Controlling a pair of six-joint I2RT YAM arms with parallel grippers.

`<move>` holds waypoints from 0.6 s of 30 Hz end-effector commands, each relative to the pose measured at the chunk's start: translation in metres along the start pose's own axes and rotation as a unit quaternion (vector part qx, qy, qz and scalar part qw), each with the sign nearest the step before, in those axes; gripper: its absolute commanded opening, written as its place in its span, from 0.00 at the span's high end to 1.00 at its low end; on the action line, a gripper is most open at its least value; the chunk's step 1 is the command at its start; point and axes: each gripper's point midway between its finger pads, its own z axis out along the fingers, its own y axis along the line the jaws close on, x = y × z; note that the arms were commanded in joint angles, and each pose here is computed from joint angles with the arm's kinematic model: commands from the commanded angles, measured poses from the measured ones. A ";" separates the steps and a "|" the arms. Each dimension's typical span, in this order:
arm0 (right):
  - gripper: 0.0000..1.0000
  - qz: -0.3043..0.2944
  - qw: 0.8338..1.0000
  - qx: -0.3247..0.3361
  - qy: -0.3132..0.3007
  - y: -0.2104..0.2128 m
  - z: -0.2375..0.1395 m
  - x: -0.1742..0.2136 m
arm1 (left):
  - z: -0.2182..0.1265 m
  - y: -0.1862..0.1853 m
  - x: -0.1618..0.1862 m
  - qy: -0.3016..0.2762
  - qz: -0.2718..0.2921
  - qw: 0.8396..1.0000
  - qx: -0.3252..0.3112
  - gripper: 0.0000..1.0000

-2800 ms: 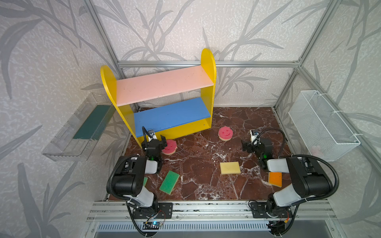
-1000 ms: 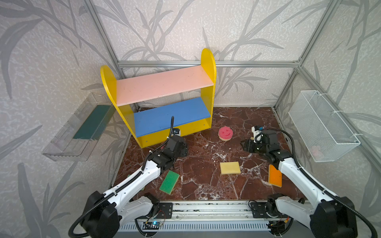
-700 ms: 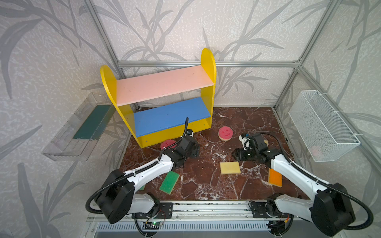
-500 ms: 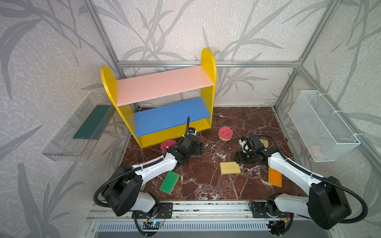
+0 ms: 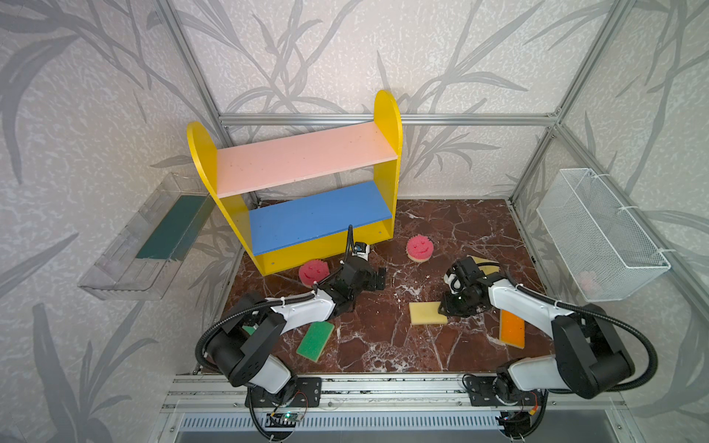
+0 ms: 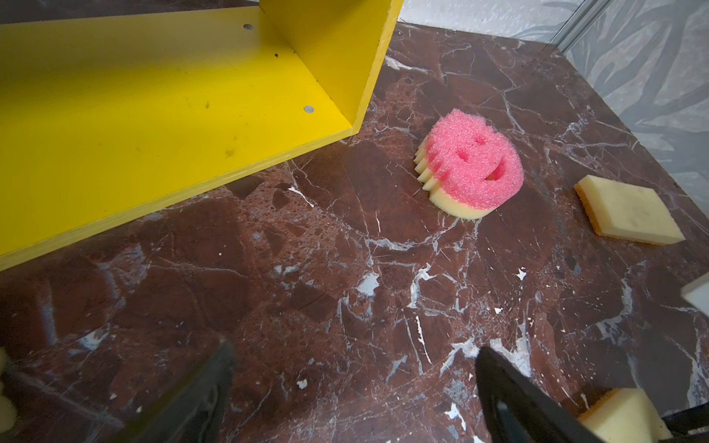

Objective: Place and organize the cleaning sponges onto the shelf
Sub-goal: 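Grasp the yellow rectangular sponge on the table with the right gripper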

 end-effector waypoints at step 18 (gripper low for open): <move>1.00 -0.034 0.994 -0.080 -0.069 0.045 -0.030 -0.054 | -0.036 -0.029 -0.034 -0.005 -0.045 0.997 0.062 0.02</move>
